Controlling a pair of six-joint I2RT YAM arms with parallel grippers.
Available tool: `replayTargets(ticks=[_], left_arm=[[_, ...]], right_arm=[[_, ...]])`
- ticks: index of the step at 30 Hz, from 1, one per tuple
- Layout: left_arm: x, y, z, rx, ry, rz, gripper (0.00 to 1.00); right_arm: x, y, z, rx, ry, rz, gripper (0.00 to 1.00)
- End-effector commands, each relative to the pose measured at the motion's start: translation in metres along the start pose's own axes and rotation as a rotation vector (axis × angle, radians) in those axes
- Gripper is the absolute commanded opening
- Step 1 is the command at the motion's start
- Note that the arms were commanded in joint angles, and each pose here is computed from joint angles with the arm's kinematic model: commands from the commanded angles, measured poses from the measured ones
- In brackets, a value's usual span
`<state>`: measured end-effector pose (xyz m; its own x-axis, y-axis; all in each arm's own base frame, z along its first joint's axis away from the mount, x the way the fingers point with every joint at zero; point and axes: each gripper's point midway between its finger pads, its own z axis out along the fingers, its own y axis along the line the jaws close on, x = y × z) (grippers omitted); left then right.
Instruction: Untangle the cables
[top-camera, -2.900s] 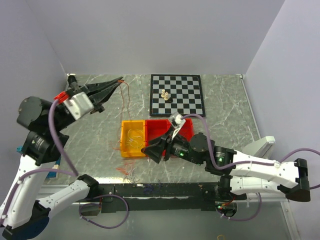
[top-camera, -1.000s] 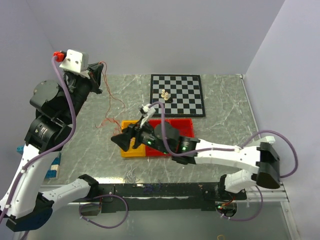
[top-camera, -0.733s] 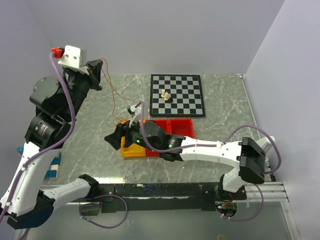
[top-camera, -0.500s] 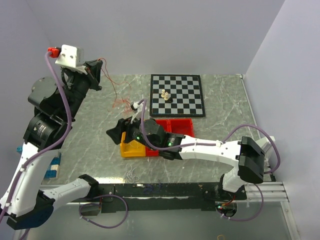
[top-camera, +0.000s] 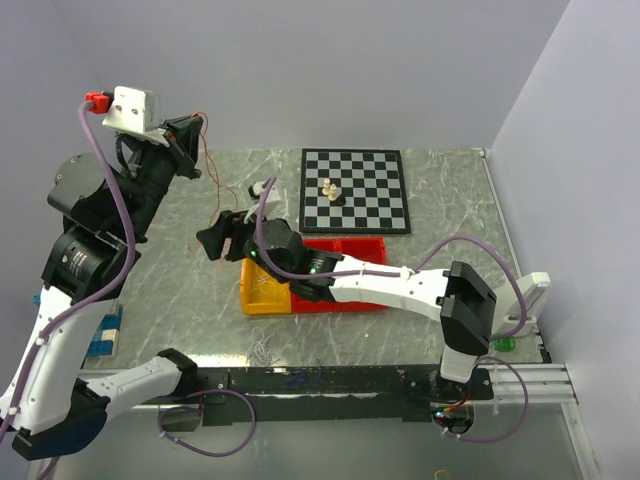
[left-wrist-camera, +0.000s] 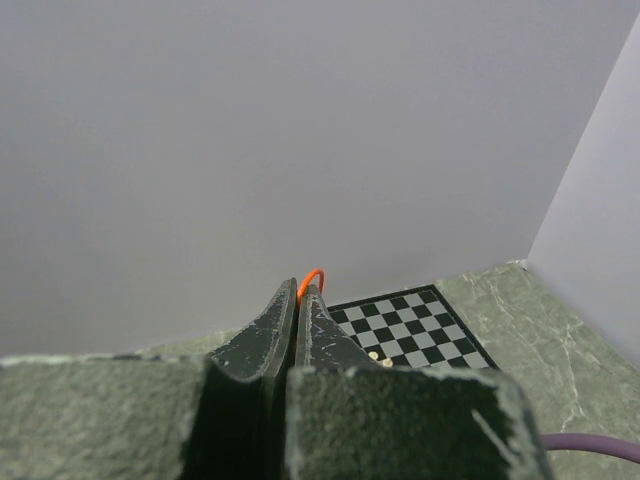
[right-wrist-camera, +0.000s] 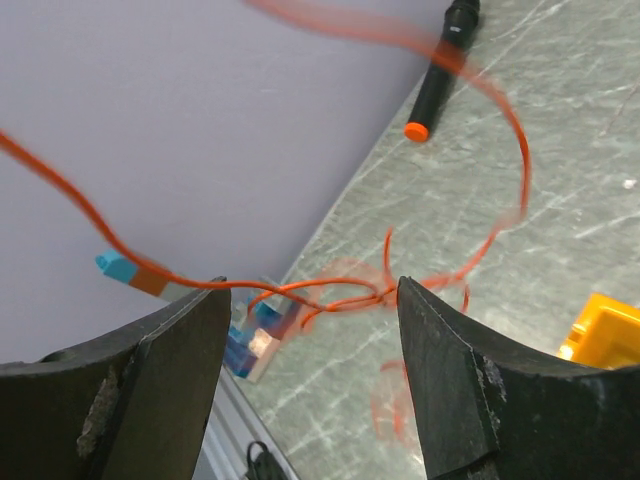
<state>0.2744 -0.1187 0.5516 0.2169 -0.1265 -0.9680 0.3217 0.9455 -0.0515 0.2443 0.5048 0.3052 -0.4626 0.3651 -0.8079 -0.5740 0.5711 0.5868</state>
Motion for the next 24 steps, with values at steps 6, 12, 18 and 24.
replayTargets(ticks=[6,12,18,24], left_arm=[[-0.022,-0.007,0.004,0.009,-0.071,-0.036,0.01],[-0.029,-0.014,0.001,0.034,-0.085,-0.048,0.01],[-0.03,-0.01,0.001,0.008,-0.089,-0.036,0.01],[-0.04,0.0,-0.002,-0.034,-0.122,0.005,0.01]], right_arm=[[-0.024,0.018,0.016,-0.024,-0.05,0.09,0.65],[-0.016,0.005,0.02,-0.015,-0.02,0.128,0.47],[-0.014,-0.006,0.015,-0.021,0.009,0.168,0.17],[-0.009,-0.018,-0.003,0.001,0.025,0.159,0.0]])
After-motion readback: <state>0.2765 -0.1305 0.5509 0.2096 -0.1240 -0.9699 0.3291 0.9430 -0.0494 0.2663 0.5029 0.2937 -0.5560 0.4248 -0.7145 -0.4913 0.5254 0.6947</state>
